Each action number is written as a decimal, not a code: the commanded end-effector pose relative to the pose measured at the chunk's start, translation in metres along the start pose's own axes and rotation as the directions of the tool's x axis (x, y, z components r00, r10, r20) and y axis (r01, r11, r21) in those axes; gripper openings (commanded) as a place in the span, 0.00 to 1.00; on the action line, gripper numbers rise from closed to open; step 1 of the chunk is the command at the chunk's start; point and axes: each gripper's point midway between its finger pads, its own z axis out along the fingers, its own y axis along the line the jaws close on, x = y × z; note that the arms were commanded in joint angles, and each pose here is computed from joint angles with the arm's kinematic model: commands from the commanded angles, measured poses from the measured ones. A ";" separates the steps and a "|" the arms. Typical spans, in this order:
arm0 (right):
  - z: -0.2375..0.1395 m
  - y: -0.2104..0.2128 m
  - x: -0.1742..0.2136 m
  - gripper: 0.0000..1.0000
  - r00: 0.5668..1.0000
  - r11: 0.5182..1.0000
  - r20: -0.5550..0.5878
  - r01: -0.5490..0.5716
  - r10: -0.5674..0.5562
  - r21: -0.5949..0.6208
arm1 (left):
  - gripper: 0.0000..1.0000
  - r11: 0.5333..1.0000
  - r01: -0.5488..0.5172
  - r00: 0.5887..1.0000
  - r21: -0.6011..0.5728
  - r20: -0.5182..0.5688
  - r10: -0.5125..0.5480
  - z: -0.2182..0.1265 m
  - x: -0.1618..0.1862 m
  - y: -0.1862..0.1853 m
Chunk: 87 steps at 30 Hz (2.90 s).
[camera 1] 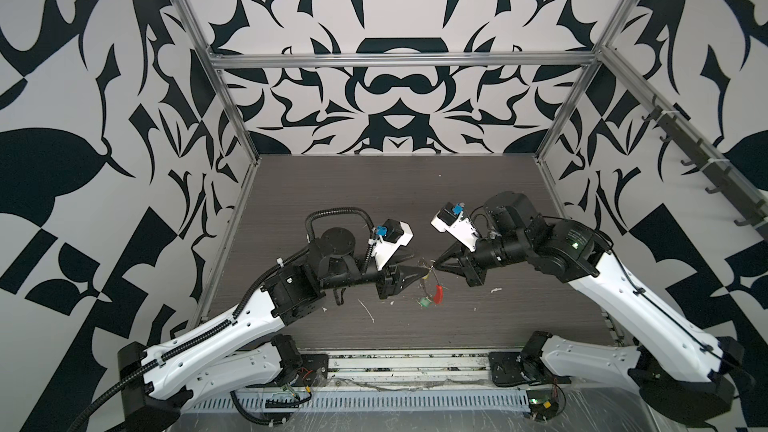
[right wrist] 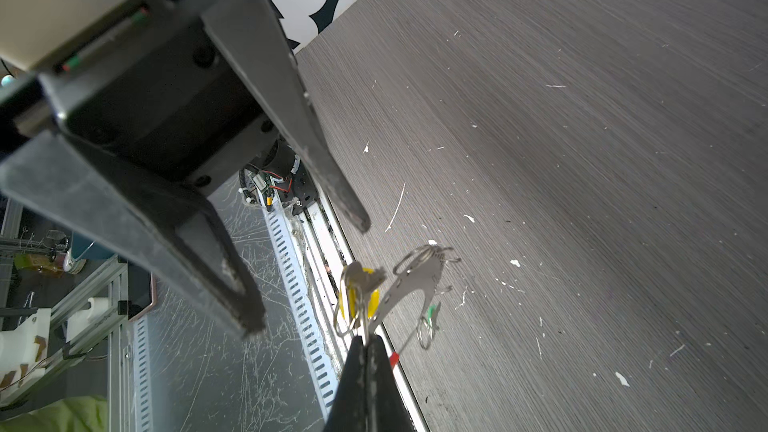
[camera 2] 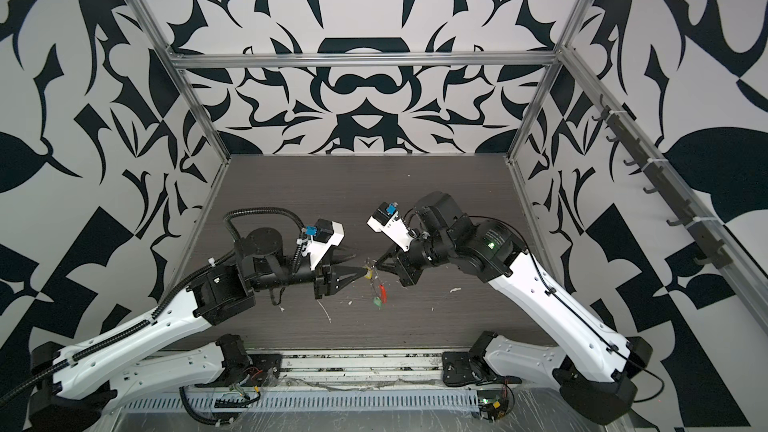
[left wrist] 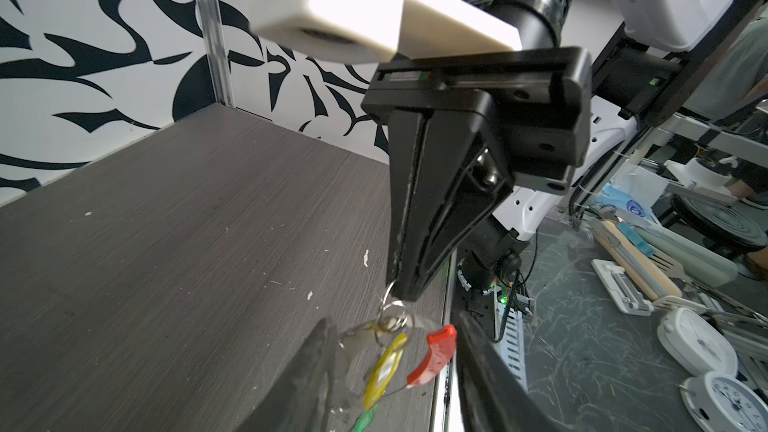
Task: Remove the keys from the keyring
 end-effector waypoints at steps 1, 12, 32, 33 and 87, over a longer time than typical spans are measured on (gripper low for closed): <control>-0.010 0.009 -0.013 0.00 0.997 0.999 0.068 0.028 -0.027 -0.018 | 0.51 0.999 0.005 1.000 0.033 -0.013 -0.004 0.001 -0.003 -0.005; -0.012 0.013 -0.018 0.00 0.995 0.999 0.099 0.026 -0.022 -0.033 | 0.54 1.000 0.019 0.999 0.003 -0.026 -0.019 0.004 0.008 0.002; -0.023 0.015 -0.026 0.00 0.986 0.999 0.162 0.033 -0.030 -0.014 | 0.20 0.999 0.051 0.997 -0.006 -0.050 -0.051 0.011 0.016 0.006; -0.023 0.015 -0.026 0.00 0.986 0.999 0.163 0.031 -0.029 -0.013 | 0.16 0.999 0.051 0.998 -0.007 -0.049 -0.051 0.011 0.015 0.007; -0.032 0.023 -0.072 0.00 0.876 0.994 0.480 0.014 0.041 -0.111 | 0.00 0.991 0.131 0.991 0.016 0.014 -0.131 0.016 0.010 0.006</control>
